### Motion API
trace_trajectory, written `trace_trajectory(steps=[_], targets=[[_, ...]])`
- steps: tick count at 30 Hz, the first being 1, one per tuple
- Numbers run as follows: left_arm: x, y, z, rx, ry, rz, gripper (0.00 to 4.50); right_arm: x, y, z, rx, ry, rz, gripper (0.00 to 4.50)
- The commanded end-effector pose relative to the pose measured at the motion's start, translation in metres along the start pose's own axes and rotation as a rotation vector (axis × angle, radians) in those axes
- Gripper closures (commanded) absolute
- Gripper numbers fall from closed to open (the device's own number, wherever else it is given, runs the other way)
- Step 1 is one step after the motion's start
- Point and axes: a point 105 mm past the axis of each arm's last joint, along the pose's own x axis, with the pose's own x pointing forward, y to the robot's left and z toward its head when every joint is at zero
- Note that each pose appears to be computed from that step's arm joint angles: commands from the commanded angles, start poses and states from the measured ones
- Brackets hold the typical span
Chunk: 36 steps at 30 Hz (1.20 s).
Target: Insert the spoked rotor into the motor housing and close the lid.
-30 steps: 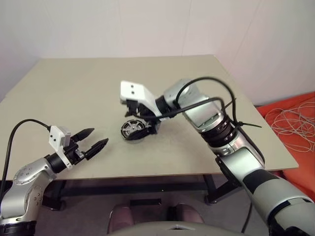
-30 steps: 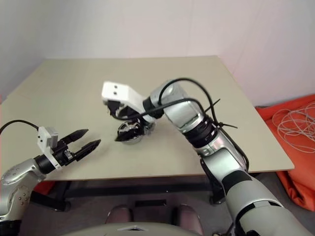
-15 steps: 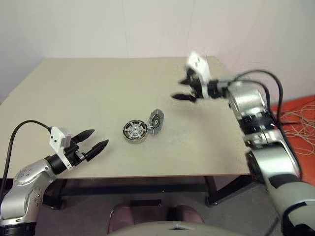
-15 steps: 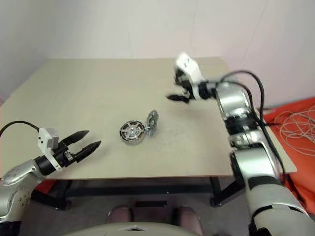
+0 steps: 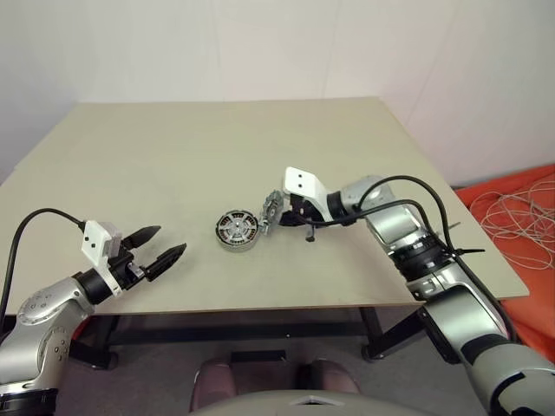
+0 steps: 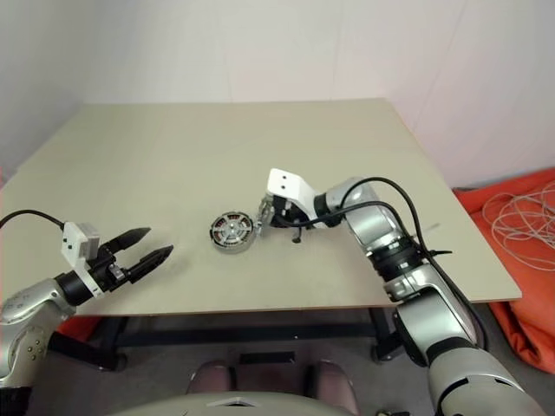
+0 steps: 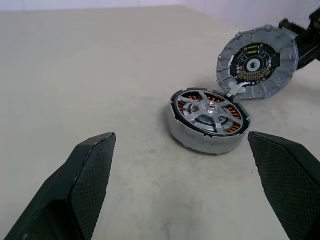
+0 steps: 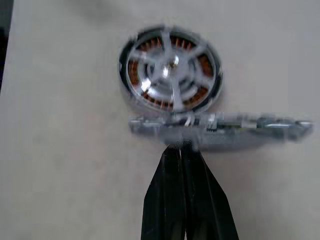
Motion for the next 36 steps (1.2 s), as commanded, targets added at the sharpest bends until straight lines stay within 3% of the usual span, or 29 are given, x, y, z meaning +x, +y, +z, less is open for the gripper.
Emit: trace_trajectory(steps=[1,9,12,19,24,27,31,34,36], targets=[[0.002,0.001,0.011,0.038,-0.029,0.004,0.00,0.003,-0.013,0.025,-0.057,-0.050,-0.046,4.47],[-0.001,-0.002,0.008,0.032,-0.031,0.017,0.00,0.039,-0.012,0.061,-0.110,-0.139,-0.060,4.47],[0.000,-0.003,0.008,0.030,-0.033,0.017,0.00,0.068,0.002,0.052,-0.101,-0.119,-0.044,4.47],[0.001,-0.003,0.008,0.031,-0.030,0.015,0.00,0.097,0.006,0.024,-0.080,-0.044,-0.120,4.47],[0.003,-0.002,0.009,0.033,-0.030,0.013,0.00,0.093,0.000,0.029,-0.102,-0.107,-0.185,4.47],[0.003,-0.001,0.010,0.037,-0.030,0.013,0.00,0.080,-0.004,0.047,0.018,-0.253,-0.171,4.47],[0.002,-0.001,0.010,0.038,-0.027,0.010,0.00,0.066,-0.003,0.049,0.098,-0.331,-0.155,4.47],[0.002,-0.002,0.009,0.044,-0.021,-0.001,0.00,0.056,0.003,0.043,0.191,-0.379,-0.130,3.89],[0.002,-0.002,0.009,0.043,-0.020,-0.005,0.00,0.056,0.008,0.040,0.207,-0.382,-0.117,3.22]])
